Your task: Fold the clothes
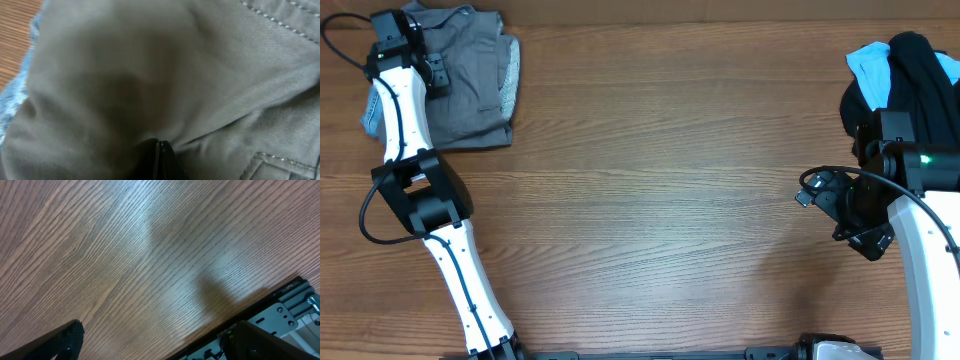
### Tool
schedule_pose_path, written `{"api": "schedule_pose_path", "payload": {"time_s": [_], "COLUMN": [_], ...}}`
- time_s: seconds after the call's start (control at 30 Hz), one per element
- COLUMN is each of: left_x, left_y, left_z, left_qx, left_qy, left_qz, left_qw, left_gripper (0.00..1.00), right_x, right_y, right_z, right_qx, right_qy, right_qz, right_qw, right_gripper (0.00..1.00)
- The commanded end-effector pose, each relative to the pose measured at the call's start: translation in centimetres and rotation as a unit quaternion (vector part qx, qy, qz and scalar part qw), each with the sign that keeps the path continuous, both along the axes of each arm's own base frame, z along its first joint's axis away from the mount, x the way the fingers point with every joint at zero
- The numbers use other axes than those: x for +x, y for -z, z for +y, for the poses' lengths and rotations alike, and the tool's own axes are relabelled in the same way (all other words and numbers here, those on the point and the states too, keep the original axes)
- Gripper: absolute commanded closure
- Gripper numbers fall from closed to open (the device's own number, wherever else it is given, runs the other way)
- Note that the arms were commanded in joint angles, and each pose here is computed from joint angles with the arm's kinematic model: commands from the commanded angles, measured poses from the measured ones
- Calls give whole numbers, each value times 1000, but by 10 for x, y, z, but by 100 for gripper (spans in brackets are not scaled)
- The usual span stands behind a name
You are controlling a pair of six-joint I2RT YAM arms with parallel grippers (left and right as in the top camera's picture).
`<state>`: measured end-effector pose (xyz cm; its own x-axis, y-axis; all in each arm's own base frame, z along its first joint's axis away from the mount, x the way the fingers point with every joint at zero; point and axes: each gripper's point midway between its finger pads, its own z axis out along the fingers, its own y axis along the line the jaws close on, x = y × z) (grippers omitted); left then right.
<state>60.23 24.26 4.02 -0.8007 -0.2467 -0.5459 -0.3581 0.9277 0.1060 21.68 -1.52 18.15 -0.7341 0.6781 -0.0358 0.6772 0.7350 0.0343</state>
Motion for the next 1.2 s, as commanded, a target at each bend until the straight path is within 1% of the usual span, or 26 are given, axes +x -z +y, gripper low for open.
{"api": "schedule_pose_path", "payload": {"time_s": [0.0, 0.1, 0.13, 0.2, 0.27, 0.3, 0.33, 0.37, 0.4, 0.43, 0.5, 0.6, 0.7, 0.77, 0.9, 1.0, 1.03, 1.17], "left_x": [-17, -11, -9, -4, 0, 2, 5, 6, 6, 6, 4, -6, -20, -28, -33, -35, -38, -44], "left_y": [2, -31, -44, -79, -117, -136, -160, -181, -201, -225, -256, -300, -332, -345, -348, -339, -334, -323], "left_z": [24, 23, 21, 15, 4, -4, -15, -27, -39, -55, -78, -116, -150, -165, -178, -179, -180, -181], "left_qx": [2, 7, 10, 16, 17, 15, 10, 4, -4, -15, -31, -73, -121, -138, -144, -151, -155, -165], "left_qy": [-52, -52, -51, -50, -40, -30, -15, 0, 17, 40, 72, 118, 151, 167, 177, 174, 171, 166], "left_qz": [12, -18, -29, -60, -93, -111, -133, -153, -172, -195, -224, -263, -287, -292, -287, -271, -260, -237], "left_qw": [999, 998, 998, 997, 995, 993, 991, 988, 985, 980, 972, 955, 938, 931, 930, 935, 937, 943], "left_gripper": [96, 95, 92, 78, 70, 62, 48, 13, 0, 0, 0, 0, 0, 0, 0, 0, 0, 0], "right_x": [0, 0, 1, 2, 4, 6, 7, 9, 10, 10, 8, 1, -15, -35, -78, -108, -121, -146], "right_y": [1, 1, 1, 1, 0, 0, 0, -2, -4, -10, -19, -41, -64, -80, -108, -125, -131, -138], "right_z": [-3, -3, -3, -3, -3, -3, -4, -4, -5, -7, -8, -8, -6, -5, -1, 1, 1, -1], "right_qx": [-4, -5, -4, -5, -5, -5, -6, -8, -10, -15, -19, -23, -28, -32, -45, -56, -63, -78], "right_qy": [3, 4, 5, 9, 13, 13, 13, 13, 13, 13, 14, 5, -7, -11, -23, -28, -25, -18], "right_qz": [0, -1, -2, -5, -9, -12, -16, -21, -23, -27, -33, -61, -106, -147, -237, -315, -348, -399], "right_qw": [1000, 1000, 1000, 1000, 1000, 1000, 1000, 1000, 1000, 999, 999, 998, 994, 989, 970, 947, 935, 913], "right_gripper": [0, 0, 0, 0, 0, 0, 0, 0, 0, 0, 0, 0, 0, 0, 0, 0, 0, 0]}}
